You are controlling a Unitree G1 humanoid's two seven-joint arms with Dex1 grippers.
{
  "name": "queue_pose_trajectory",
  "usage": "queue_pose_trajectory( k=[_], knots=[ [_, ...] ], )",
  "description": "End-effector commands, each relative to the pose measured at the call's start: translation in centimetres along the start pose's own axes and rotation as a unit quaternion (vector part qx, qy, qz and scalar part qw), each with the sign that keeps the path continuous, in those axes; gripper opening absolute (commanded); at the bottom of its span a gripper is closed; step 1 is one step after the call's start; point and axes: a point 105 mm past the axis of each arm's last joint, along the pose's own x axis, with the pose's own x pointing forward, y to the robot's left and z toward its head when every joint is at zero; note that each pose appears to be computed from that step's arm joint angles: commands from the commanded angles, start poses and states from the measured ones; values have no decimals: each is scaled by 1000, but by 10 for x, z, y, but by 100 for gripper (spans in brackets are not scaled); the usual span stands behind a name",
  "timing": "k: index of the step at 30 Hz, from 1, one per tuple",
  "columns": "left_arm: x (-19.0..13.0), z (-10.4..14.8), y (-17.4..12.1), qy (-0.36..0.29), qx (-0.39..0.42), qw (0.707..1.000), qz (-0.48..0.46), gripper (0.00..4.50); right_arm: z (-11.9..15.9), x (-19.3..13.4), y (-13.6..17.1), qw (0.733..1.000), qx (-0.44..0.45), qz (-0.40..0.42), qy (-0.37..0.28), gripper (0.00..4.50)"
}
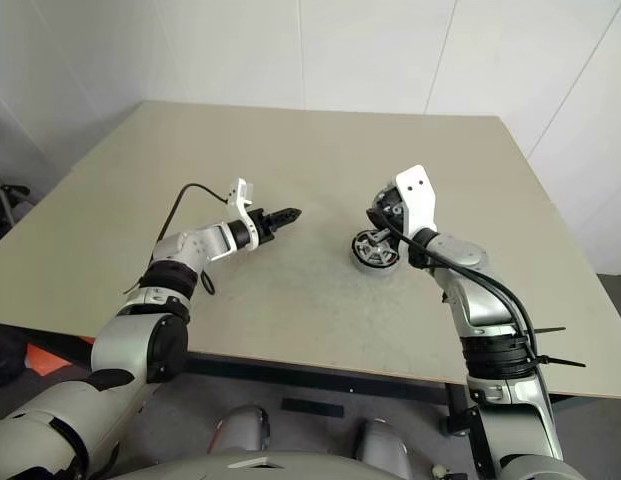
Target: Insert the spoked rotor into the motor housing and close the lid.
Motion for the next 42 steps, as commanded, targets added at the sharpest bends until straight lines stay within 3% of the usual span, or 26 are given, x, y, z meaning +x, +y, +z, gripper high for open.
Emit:
queue_pose_trajectory(
  k=[1, 4, 7, 14, 18, 22, 27, 34, 42],
  knots=[
    [0, 15, -8, -20, 18, 1000, -11, 242, -17, 4, 6, 999, 28, 9, 19, 2],
    [0, 15, -7, -20, 18, 1000, -10, 242, -43, 8, 11, 997, 48, 9, 53, 2],
    [-1, 16, -7, -22, 18, 1000, -9, 242, -51, 9, 6, 997, 51, -6, 66, 2],
    [-2, 17, -5, -23, 18, 1000, -6, 242, -30, 5, -9, 998, 26, -26, 42, 2],
    [-1, 15, -6, -20, 18, 1000, -8, 242, 1, -1, -13, 1000, 3, -27, -1, 2],
    [0, 14, -6, -19, 18, 1000, -8, 242, 12, -4, -17, 999, -10, -30, -9, 2],
    [-1, 14, -5, -18, 18, 1000, -8, 242, -5, -2, -17, 999, 12, -32, 11, 2],
    [-1, 14, -5, -19, 19, 1000, -7, 242, -57, 2, -18, 996, 45, -40, 69, 2],
    [-1, 15, -5, -19, 19, 1000, -6, 242, -31, 1, -23, 998, 27, -42, 31, 2]
  ],
)
